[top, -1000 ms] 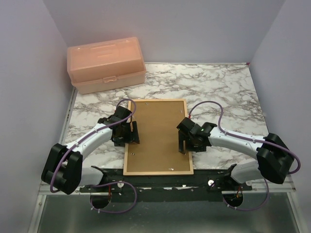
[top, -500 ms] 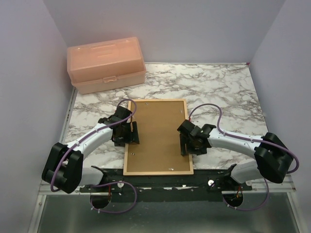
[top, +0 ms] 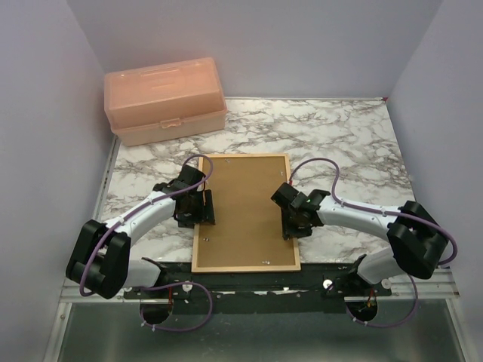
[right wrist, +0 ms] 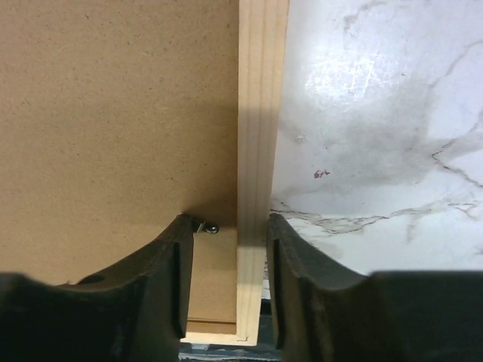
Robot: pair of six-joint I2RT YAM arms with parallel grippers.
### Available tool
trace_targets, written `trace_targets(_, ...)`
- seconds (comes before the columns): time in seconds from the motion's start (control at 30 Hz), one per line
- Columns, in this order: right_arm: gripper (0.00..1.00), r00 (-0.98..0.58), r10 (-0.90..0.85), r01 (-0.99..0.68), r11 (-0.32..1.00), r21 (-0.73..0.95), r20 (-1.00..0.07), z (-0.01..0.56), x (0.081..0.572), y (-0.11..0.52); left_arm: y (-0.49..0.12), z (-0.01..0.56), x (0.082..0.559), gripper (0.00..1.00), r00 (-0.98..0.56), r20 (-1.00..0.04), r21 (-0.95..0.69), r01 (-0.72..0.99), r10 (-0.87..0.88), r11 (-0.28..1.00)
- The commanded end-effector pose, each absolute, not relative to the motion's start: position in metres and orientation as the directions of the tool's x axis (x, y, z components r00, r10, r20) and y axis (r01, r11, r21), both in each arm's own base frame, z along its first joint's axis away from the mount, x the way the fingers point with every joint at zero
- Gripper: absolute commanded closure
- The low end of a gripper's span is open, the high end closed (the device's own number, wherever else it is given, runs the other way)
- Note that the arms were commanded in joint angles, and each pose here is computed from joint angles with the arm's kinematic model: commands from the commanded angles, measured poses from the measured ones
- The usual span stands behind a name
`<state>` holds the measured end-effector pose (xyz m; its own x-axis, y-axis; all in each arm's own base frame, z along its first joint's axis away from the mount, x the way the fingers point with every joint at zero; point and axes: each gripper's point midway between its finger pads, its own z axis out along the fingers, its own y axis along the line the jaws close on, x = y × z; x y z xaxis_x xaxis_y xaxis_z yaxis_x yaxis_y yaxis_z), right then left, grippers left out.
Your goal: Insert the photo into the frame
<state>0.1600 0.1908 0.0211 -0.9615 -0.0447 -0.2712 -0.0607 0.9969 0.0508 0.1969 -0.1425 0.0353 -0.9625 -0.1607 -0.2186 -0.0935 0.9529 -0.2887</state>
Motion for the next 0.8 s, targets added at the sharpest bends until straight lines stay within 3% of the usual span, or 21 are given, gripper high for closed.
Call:
trace_targets(0.0, 0.63, -0.95, -0.041, -0.042, 0.999, -0.006, -0.308, 0.01, 0.172, 0.187, -0.144, 0.03, 0.194, 0.31, -0.967, -0.208, -0.296, -0.079, -0.145, 0.952)
trace_targets(0.13, 0.77, -0.949, -0.038, -0.026, 0.999, -0.04, -0.313, 0.009, 0.17, 0.178, -0.145, 0.031, 0.196, 0.31, -0.967, -0.21, -0.299, -0.078, -0.145, 0.951)
trace_targets(0.27, 0.8, -0.941, -0.024, -0.004, 0.998, -0.058, -0.336, 0.013, 0.173, 0.172, -0.147, 0.03, 0.196, 0.32, -0.967, -0.207, -0.306, -0.078, -0.146, 0.949)
trace_targets(0.37, 0.73, -0.935, -0.012, 0.008, 0.998, -0.055, -0.355, 0.015, 0.176, 0.172, -0.147, 0.029, 0.195, 0.32, -0.968, -0.205, -0.304, -0.077, -0.145, 0.95)
trace_targets(0.43, 0.52, -0.931, -0.005, 0.016, 0.998, -0.055, -0.365, 0.016, 0.179, 0.172, -0.147, 0.029, 0.196, 0.32, -0.968, -0.206, -0.303, -0.078, -0.145, 0.95)
trace_targets(0.5, 0.43, -0.927, -0.004, 0.017, 0.999, -0.052, -0.376, 0.017, 0.181, 0.174, -0.148, 0.029, 0.196, 0.33, -0.968, -0.205, -0.307, -0.077, -0.145, 0.948)
trace_targets(0.6, 0.43, -0.924, -0.009, 0.015, 0.998, -0.06, -0.383, 0.017, 0.183, 0.173, -0.147, 0.028, 0.196, 0.33, -0.969, -0.201, -0.305, -0.077, -0.143, 0.949)
trace_targets(0.77, 0.56, -0.923, -0.023, 0.015, 0.995, -0.094, -0.384, 0.015, 0.183, 0.166, -0.148, 0.028, 0.196, 0.34, -0.969, -0.201, -0.305, -0.078, -0.144, 0.949)
